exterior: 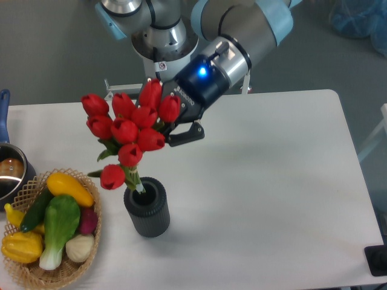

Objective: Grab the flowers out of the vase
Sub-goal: 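Lift the gripped tulips straight up out of the black vase, then carry the tulip bouquet up and away from the vase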

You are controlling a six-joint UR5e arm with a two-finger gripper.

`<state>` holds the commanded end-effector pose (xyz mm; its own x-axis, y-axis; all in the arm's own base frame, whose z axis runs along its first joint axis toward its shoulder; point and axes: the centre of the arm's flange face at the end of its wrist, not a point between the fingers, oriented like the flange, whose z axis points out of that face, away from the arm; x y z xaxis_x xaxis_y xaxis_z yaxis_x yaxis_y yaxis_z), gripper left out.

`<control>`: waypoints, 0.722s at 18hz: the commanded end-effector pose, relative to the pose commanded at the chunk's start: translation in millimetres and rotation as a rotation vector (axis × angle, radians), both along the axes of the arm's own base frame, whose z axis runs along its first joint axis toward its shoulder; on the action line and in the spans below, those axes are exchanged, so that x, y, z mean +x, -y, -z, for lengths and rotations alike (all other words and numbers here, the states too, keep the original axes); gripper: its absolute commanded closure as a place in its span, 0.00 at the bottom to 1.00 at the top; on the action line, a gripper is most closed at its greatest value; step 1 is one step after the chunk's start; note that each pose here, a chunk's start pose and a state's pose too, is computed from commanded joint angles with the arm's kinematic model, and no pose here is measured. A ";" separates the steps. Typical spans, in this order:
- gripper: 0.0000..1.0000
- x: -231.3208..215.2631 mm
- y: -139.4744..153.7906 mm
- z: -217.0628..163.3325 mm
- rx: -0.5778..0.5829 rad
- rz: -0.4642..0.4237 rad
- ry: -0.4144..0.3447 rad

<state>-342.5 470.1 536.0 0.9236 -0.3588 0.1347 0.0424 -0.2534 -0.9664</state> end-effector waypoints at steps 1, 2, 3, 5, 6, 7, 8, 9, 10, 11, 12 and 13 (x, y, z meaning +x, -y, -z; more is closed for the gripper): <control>0.67 -1.6 2.9 -4.7 0.003 -0.007 -0.005; 0.67 -8.9 8.9 -6.3 0.005 -0.024 -0.008; 0.67 -14.6 13.3 -7.0 0.006 -0.036 -0.009; 0.67 -34.0 28.1 -7.3 0.007 -0.077 -0.024; 0.67 -47.1 39.1 -11.7 0.011 -0.106 -0.033; 0.67 -58.6 49.3 -16.8 0.017 -0.131 -0.051; 0.67 -70.2 59.6 -18.1 0.023 -0.153 -0.074; 0.67 -79.7 68.4 -18.8 0.028 -0.171 -0.096; 0.67 -89.1 77.4 -18.4 0.028 -0.191 -0.114; 0.67 -104.4 91.4 -14.8 0.031 -0.218 -0.138; 0.67 -114.3 99.8 -9.8 0.030 -0.233 -0.156; 0.67 -121.2 106.8 -3.8 0.027 -0.244 -0.177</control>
